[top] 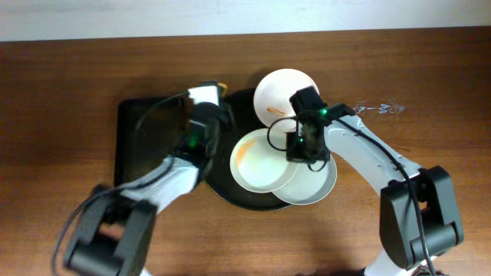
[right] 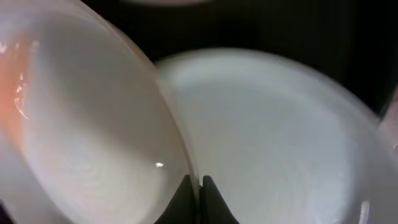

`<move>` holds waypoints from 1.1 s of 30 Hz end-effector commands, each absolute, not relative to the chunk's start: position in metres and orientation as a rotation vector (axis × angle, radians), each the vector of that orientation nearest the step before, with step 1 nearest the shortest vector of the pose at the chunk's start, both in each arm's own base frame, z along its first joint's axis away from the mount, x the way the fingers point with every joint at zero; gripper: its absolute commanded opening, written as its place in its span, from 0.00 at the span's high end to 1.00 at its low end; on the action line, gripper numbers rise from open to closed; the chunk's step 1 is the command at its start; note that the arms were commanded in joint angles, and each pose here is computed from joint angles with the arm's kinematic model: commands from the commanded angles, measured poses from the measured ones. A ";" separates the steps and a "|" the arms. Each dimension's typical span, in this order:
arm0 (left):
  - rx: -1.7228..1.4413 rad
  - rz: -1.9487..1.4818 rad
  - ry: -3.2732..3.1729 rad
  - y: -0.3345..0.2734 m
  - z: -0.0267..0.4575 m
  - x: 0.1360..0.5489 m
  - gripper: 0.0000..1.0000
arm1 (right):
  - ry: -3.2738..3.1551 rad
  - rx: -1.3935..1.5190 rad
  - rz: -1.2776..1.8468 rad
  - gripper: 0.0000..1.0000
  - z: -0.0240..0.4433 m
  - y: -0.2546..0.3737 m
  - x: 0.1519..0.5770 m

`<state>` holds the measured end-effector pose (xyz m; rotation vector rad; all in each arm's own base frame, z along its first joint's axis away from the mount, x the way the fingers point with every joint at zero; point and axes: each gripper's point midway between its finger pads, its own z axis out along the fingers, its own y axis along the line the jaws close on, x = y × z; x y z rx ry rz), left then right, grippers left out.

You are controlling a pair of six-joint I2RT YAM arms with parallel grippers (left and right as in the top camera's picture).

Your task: Clean dirty plates on tray and stack at the side

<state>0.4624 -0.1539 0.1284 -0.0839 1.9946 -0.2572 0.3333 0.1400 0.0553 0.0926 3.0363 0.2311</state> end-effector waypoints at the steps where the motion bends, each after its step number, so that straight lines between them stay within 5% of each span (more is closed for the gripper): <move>1: -0.165 -0.239 1.926 -0.113 0.186 0.459 1.00 | 2.878 -0.081 0.266 0.96 0.110 0.154 0.373; 6: -0.165 -0.486 2.090 -0.087 0.205 0.406 1.00 | 2.637 -0.275 -0.128 0.96 0.218 0.121 0.414; 11: -0.256 -0.458 2.264 -0.062 0.182 0.368 1.00 | 2.395 -0.403 -0.605 0.96 0.271 0.122 0.420; 22: -0.446 -0.522 2.399 -0.019 0.155 0.340 1.00 | 2.108 -0.595 -1.119 0.96 0.230 0.208 0.412; 33: -0.459 -0.493 2.417 -0.011 0.151 0.336 1.00 | 2.113 -0.581 -1.099 0.96 0.224 0.213 0.411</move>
